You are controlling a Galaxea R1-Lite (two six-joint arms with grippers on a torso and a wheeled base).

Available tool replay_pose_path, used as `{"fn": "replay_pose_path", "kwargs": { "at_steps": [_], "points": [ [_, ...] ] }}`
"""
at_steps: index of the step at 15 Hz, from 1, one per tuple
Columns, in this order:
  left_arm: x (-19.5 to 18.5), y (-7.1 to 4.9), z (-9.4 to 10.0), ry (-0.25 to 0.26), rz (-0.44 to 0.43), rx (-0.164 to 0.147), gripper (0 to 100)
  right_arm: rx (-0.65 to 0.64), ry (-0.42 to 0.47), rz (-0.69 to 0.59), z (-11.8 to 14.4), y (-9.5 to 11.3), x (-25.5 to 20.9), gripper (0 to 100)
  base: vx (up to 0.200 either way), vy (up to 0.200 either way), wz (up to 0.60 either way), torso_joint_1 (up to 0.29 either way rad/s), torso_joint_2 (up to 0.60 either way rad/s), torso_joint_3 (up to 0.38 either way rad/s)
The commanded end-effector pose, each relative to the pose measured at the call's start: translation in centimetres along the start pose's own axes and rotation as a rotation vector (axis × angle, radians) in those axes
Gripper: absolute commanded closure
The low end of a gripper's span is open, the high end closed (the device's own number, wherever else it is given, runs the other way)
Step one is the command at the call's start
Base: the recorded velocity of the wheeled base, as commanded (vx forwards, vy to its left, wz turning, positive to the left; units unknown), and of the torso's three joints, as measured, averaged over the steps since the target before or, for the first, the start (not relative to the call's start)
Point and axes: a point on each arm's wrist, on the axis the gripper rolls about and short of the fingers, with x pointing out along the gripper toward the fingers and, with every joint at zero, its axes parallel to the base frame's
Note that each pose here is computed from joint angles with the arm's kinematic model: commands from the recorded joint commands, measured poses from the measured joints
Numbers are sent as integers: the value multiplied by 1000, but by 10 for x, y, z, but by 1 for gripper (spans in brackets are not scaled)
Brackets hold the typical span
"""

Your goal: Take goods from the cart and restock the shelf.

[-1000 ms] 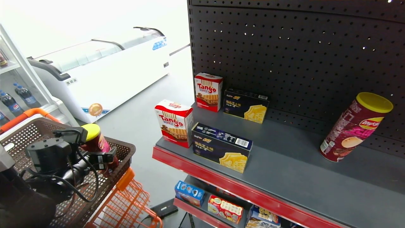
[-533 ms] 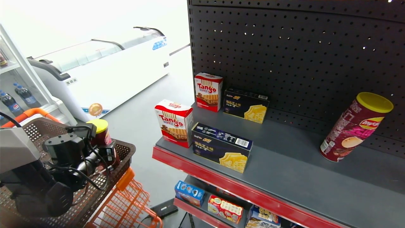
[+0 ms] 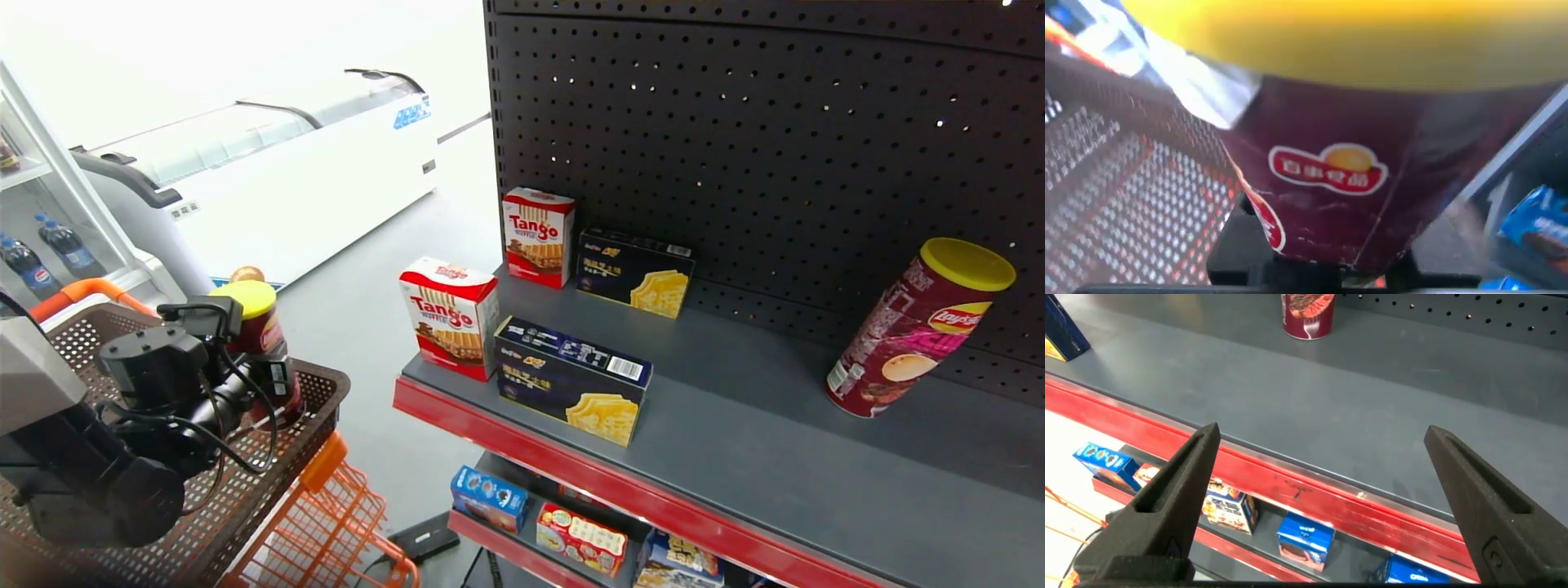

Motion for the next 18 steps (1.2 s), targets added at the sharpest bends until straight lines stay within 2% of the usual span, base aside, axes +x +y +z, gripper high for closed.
{"fn": "replay_pose_path", "kwargs": {
  "at_steps": [1,2,3,4,5,8,9,10,11,12,13,14,15,16,18],
  "points": [
    [-25,-4,53,-131,-49,-6,100,0,2,1,0,0,0,0,0,0,0,0,0,0],
    [-25,-4,53,-131,-49,-6,100,0,2,1,0,0,0,0,0,0,0,0,0,0],
    [-53,-5,91,-127,-107,-1,100,0,2,1,0,0,0,0,0,0,0,0,0,0],
    [-57,-6,95,-127,-115,-2,100,0,-1,1,1,0,0,0,0,0,0,0,0,0],
    [-84,-12,124,-180,-170,-15,100,0,0,1,0,0,0,0,0,0,0,0,0,0],
    [-123,-35,145,-215,-331,-21,100,0,0,1,0,0,0,0,0,0,0,0,0,0],
    [-138,-33,150,-186,-353,-12,100,0,0,1,0,0,0,0,0,0,0,0,0,0],
    [-150,-33,152,-180,-414,-3,100,0,-1,1,1,0,0,0,0,0,0,0,0,0],
    [-167,-43,155,-201,-569,-19,100,0,0,1,0,0,0,0,0,0,0,0,0,0],
    [-177,-48,157,-212,-666,-35,100,0,0,1,0,0,0,0,0,0,0,0,0,0],
    [-188,-51,159,-192,-790,-52,100,0,-1,1,1,0,0,0,0,0,0,0,0,0],
    [-189,-52,156,-155,-809,-45,100,0,0,1,0,0,0,0,0,0,0,0,0,0],
    [-197,-54,156,-138,-839,-42,100,0,2,1,0,0,0,0,0,0,0,0,0,0],
    [-206,-57,159,-136,-888,-42,100,0,0,2,0,0,0,0,0,0,0,0,0,0],
    [-210,-55,157,-115,-933,-45,100,0,0,1,0,0,0,0,0,0,0,0,0,0]
  ]
}}
